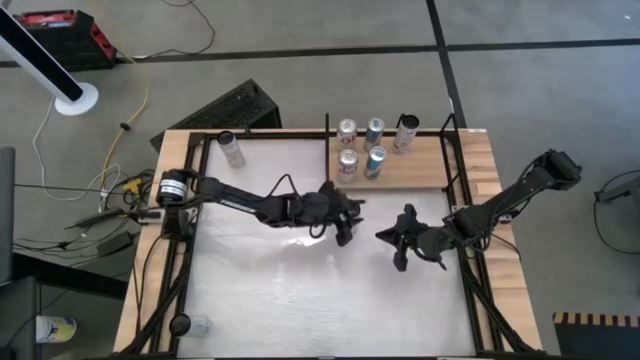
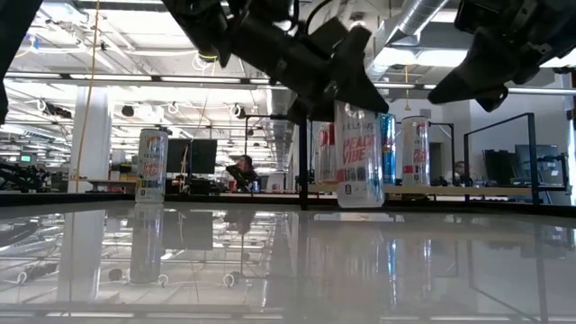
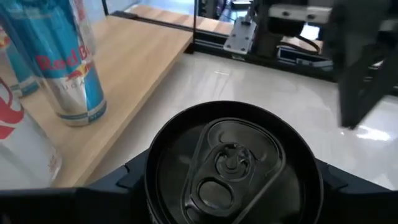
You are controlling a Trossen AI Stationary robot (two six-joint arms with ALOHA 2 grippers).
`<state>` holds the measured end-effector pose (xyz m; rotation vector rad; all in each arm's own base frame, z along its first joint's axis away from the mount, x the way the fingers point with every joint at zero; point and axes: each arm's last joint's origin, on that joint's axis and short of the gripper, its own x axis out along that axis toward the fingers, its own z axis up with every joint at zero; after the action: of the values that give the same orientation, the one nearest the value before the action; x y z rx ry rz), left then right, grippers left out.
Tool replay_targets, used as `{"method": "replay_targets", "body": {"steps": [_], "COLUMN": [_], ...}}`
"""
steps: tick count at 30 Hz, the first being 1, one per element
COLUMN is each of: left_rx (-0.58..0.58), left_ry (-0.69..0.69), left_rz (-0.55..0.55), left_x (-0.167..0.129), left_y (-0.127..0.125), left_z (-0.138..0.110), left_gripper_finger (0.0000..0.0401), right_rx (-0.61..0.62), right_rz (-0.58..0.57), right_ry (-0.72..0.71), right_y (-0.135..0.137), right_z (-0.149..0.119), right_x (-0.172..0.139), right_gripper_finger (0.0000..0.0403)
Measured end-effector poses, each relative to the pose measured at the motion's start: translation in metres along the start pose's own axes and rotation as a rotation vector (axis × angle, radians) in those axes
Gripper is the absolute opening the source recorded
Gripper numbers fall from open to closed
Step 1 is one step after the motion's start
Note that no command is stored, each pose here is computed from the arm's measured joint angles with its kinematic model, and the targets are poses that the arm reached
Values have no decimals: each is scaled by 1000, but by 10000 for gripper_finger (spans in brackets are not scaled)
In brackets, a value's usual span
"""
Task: Place canned beverage on shelf
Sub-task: Put the white-pink soda can aligned with the other white-pink soda can on the shelf
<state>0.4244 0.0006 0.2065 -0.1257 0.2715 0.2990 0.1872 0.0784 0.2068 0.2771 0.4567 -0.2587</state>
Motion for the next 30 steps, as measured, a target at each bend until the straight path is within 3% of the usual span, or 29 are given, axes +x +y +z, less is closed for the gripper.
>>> {"method": "replay_targets", "body": {"steps": [9,17,25,30], "left_rx": [64,51,85,92], "left_ry": [7,-3,-22,-57], "left_rz": [-9,-19,-21,-31], "left_x": [-2,-2,-9,-27], "left_y": [-8,-8,-8,-8], "left_z": [0,2,12,34], "left_gripper_finger": [234,384,371,373], "right_rx": [4,3,12,-28], "right_rz": [-6,3,7,5], "right_ry": [-2,6,-4,-29], "right_y": [-1,-1,-1,-3], "right_z": [1,0,2,6], "right_x": [1,1,2,4], "right_gripper_finger": [27,37,46,85]}}
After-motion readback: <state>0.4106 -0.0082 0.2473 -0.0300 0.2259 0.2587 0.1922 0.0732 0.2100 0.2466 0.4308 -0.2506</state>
